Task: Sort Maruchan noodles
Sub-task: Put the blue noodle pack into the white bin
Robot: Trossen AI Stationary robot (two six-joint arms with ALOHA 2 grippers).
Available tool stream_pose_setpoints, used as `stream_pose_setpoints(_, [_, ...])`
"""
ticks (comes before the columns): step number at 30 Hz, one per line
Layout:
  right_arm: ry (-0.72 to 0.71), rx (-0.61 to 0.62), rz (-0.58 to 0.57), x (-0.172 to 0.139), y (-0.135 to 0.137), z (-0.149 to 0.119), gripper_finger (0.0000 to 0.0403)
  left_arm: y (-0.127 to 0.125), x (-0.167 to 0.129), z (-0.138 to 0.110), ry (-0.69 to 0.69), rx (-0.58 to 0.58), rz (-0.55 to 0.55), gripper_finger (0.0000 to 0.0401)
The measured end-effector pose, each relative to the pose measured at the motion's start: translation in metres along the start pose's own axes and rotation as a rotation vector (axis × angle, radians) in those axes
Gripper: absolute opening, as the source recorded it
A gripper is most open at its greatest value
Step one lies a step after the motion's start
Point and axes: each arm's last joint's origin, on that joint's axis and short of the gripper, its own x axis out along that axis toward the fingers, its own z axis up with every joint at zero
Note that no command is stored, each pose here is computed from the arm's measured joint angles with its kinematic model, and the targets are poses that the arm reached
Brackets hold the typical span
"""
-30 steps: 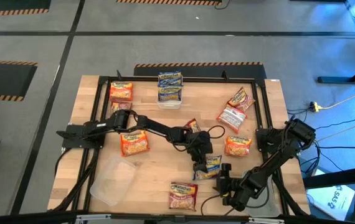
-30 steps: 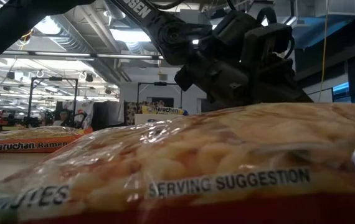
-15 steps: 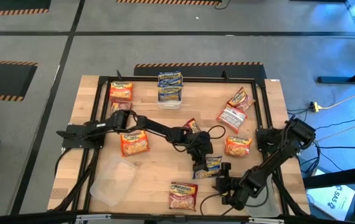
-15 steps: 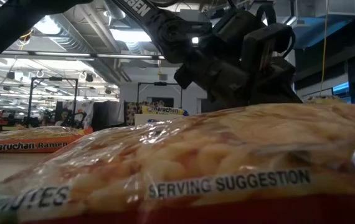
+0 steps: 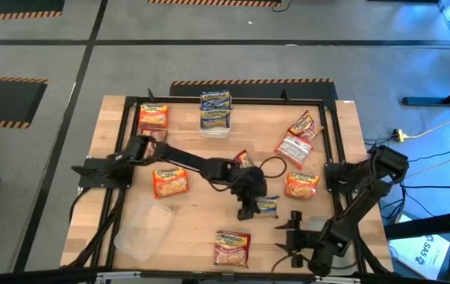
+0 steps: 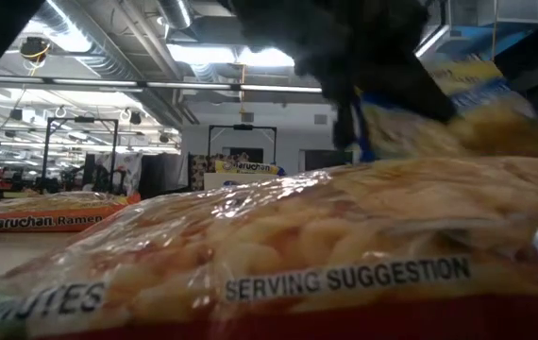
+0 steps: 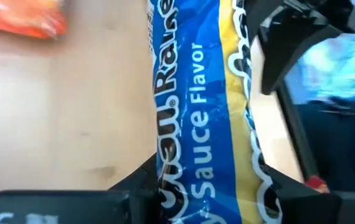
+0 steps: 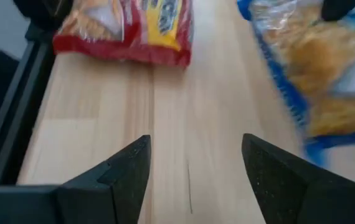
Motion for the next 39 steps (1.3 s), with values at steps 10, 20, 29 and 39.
stream_pose_setpoints(10, [-0.074, 0.031, -0.080, 0.003, -0.005, 0.004, 0.0239, -0.003, -0.109, 0.021, 0.050, 0.143, 0.398, 0.0112])
stream_pose_setpoints(20, [-0.068, 0.035, -0.116, 0.013, -0.008, 0.003, 0.0239, 0.064, -0.213, 0.022, 0.161, 0.122, 0.718, 0.0112])
stream_pose_setpoints(29, [-0.070, 0.047, -0.153, 0.020, -0.015, 0.008, 0.0239, 0.154, -0.251, 0.003, 0.308, 0.062, 0.821, 0.0112])
stream_pose_setpoints(39, [-0.033, 0.024, -0.235, 0.029, -0.030, 0.012, 0.0239, 0.197, -0.229, -0.013, 0.396, 0.128, 0.630, 0.0112])
